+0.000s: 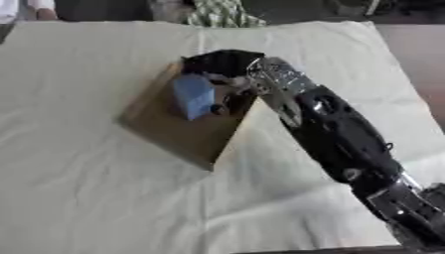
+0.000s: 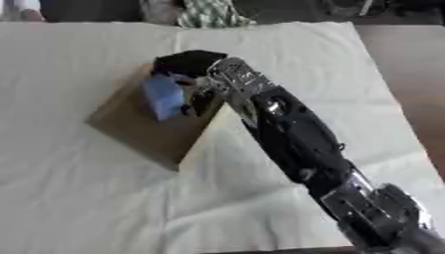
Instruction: Pick up objects on the table and place them in the box.
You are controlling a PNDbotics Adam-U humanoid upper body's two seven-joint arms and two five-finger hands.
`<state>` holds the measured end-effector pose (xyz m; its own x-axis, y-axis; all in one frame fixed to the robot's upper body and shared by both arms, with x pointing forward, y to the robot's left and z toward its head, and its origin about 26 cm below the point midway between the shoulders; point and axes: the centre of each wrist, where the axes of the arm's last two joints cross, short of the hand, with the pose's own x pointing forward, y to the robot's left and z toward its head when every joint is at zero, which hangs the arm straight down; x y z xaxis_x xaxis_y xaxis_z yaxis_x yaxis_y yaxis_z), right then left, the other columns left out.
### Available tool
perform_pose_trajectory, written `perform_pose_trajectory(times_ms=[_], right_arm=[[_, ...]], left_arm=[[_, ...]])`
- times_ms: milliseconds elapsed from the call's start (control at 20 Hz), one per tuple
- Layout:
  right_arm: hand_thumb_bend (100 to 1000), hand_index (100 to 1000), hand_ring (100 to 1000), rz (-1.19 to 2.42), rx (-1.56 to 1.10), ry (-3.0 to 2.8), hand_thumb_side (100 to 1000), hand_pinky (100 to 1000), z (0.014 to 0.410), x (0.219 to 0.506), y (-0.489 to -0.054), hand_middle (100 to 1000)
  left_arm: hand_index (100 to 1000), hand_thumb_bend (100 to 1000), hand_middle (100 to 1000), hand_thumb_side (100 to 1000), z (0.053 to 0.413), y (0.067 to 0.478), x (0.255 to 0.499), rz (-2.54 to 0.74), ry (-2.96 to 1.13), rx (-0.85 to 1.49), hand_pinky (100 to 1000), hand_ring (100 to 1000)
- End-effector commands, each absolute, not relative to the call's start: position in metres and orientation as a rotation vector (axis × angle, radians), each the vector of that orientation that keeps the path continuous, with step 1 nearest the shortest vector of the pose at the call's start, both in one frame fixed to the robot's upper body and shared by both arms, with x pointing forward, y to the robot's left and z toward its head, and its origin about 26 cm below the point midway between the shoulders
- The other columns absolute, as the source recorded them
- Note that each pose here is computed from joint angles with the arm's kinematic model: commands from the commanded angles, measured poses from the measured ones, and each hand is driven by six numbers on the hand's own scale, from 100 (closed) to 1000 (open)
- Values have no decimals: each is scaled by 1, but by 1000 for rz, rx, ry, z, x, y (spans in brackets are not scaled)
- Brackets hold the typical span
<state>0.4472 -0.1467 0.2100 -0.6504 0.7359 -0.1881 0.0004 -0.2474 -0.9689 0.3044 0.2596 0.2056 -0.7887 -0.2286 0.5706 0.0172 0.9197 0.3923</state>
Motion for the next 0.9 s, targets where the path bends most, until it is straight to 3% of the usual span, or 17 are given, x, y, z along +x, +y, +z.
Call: perform_pose_trajectory(times_ms=[50, 250, 400, 450, 550, 900], right_arm=[[312, 1000, 1000, 1900, -970, -1560, 100, 975, 240, 443, -153, 1000], [330, 1000, 1000, 1885, -1021, -1561, 100, 973, 254, 440, -159, 1000], [267, 1000, 1000, 1849, -1076, -1600, 100, 961, 271, 433, -165, 1000], [170, 1000, 993, 1831, -1091, -1623, 162, 955, 278, 430, -167, 1000], [100, 1000, 975, 1787, -1110, -1681, 267, 944, 290, 423, -174, 1000], [100, 1000, 960, 1701, -1157, -1812, 280, 939, 319, 395, -202, 1000]], left_arm=[[658, 270, 561, 706, 212, 260, 303, -520, -2455, 155, 626, 762], [658, 270, 561, 707, 212, 261, 302, -519, -2453, 157, 627, 762], [658, 271, 561, 707, 212, 262, 302, -518, -2452, 163, 626, 762], [659, 271, 561, 707, 212, 262, 302, -517, -2452, 165, 627, 762], [659, 272, 562, 706, 212, 262, 302, -517, -2452, 167, 627, 763], [659, 270, 562, 706, 212, 264, 302, -513, -2451, 181, 628, 764]])
